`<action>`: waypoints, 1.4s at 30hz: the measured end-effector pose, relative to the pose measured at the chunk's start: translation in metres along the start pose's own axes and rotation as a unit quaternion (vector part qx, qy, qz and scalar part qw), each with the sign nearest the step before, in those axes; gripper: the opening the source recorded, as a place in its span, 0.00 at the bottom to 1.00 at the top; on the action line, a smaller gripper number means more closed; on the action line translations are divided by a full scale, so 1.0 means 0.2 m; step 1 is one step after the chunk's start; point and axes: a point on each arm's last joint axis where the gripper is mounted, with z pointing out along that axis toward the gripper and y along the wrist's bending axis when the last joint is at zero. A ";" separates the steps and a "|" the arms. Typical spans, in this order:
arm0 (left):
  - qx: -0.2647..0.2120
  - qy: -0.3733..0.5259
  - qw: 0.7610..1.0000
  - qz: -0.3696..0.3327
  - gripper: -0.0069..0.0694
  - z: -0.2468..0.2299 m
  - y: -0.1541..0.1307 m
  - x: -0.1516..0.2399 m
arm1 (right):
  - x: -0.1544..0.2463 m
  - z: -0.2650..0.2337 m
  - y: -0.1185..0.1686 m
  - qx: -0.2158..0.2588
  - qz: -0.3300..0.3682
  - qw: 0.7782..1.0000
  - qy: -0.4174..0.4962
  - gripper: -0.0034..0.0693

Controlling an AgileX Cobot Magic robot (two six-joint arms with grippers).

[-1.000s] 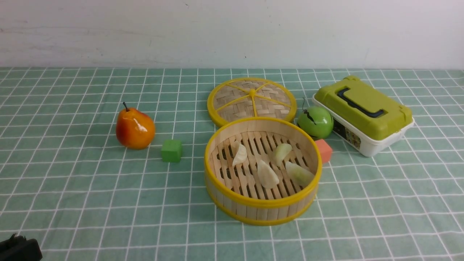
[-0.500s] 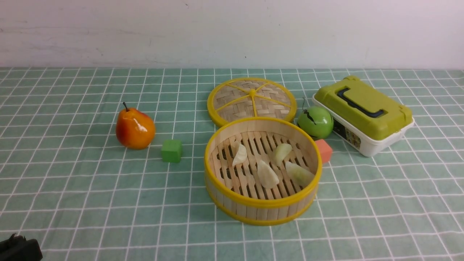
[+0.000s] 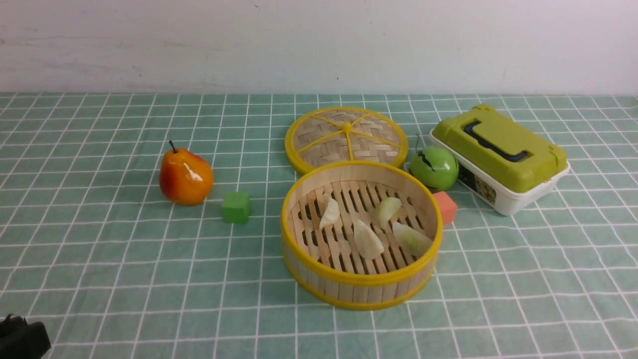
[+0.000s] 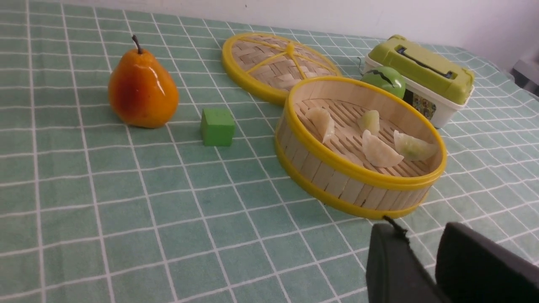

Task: Put the dumplings into the steamer on the table with the blue tablecloth.

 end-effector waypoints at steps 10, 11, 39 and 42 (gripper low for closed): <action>0.015 -0.054 0.998 0.021 0.26 -0.02 -0.01 -0.04 | 0.00 0.00 0.00 0.000 0.000 1.000 0.000 0.08; 0.016 -0.058 0.998 0.022 0.25 -0.02 -0.01 -0.05 | 0.00 0.00 0.00 0.000 0.000 1.000 0.000 0.08; -0.251 -0.028 0.967 -0.030 0.07 0.07 0.24 0.48 | 0.00 0.00 0.00 0.000 0.000 1.000 0.000 0.13; -0.254 -0.012 0.967 -0.034 0.07 0.07 0.25 0.50 | 0.00 0.00 0.00 0.000 0.000 1.000 0.000 0.13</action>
